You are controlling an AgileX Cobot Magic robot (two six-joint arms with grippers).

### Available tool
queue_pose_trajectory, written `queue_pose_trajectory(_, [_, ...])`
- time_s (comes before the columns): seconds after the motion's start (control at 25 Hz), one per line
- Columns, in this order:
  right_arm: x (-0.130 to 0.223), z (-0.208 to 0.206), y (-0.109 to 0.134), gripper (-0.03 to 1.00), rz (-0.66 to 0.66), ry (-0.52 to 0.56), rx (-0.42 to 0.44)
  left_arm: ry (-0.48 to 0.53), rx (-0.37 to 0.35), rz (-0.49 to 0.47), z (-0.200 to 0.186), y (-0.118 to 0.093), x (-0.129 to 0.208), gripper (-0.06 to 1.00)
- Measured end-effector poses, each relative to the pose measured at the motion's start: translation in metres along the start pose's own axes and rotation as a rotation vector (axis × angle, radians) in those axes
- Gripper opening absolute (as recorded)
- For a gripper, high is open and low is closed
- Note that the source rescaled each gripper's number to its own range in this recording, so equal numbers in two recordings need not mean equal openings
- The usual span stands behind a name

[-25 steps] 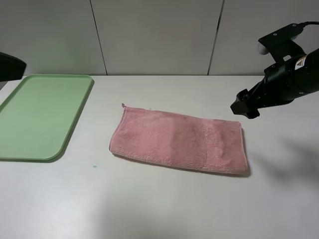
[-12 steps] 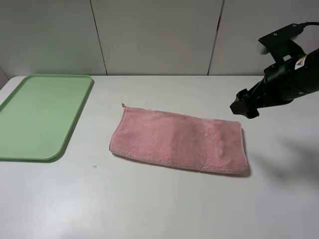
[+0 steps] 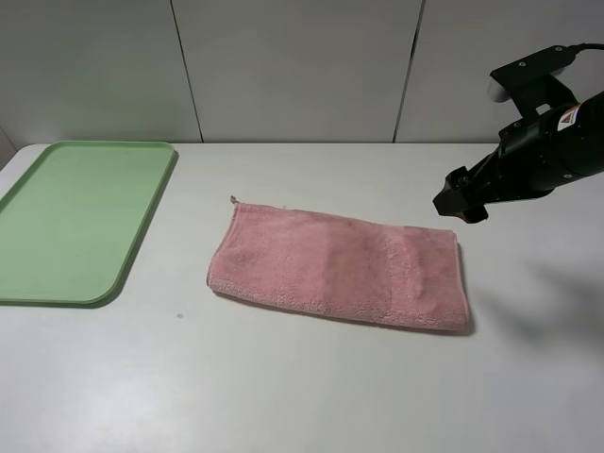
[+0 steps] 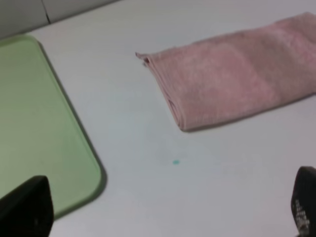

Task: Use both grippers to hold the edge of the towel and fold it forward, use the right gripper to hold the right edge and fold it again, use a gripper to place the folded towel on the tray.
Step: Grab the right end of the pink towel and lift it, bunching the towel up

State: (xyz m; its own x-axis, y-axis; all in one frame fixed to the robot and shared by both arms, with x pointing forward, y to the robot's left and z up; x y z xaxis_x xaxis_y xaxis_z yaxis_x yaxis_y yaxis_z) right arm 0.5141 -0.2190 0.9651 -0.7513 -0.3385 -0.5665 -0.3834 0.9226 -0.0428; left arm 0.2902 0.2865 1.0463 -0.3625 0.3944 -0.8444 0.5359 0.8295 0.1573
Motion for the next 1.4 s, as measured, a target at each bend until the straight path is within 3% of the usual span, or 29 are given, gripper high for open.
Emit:
queue_pose_trajectory(0.4, [-0.001,0.000,0.000,1.00,0.000,-0.007,0.001,0.016,-0.006,-0.015,-0.009,-0.003,0.020,0.96])
queue_pose_trajectory(0.64, [-0.003,0.000,-0.001,1.00,0.000,-0.024,0.005,0.049,0.066,-0.029,-0.008,-0.015,0.035,0.96])
queue_pose_trajectory(0.8, [-0.003,0.000,-0.001,1.00,0.001,-0.025,0.005,0.042,0.077,-0.061,-0.009,-0.019,0.035,0.96])
queue_pose_trajectory(1.08, [-0.003,0.000,0.000,1.00,0.007,-0.026,0.002,0.037,0.029,-0.098,-0.009,-0.030,0.032,0.96])
queue_pose_trajectory(1.4, [-0.004,0.000,0.000,1.00,0.012,-0.028,0.001,0.052,-0.121,-0.141,-0.005,-0.034,0.028,0.96])
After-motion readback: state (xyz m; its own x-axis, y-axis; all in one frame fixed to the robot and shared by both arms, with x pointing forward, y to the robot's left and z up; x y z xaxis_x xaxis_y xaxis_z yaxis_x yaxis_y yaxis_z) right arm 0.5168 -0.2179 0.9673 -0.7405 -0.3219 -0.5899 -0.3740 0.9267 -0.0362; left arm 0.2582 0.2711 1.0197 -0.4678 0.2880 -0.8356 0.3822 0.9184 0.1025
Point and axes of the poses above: a point on each arm's last joint axis where the gripper is mounted, z pointing out along that axis toward the gripper, y along the wrist's bending axis when the last joint is at zero, x = y × z, the point moved 4 cm from there along z, pointing out along that axis toward the gripper, and after that the axes turned 8 degrees about z, right-handed, at the moved point
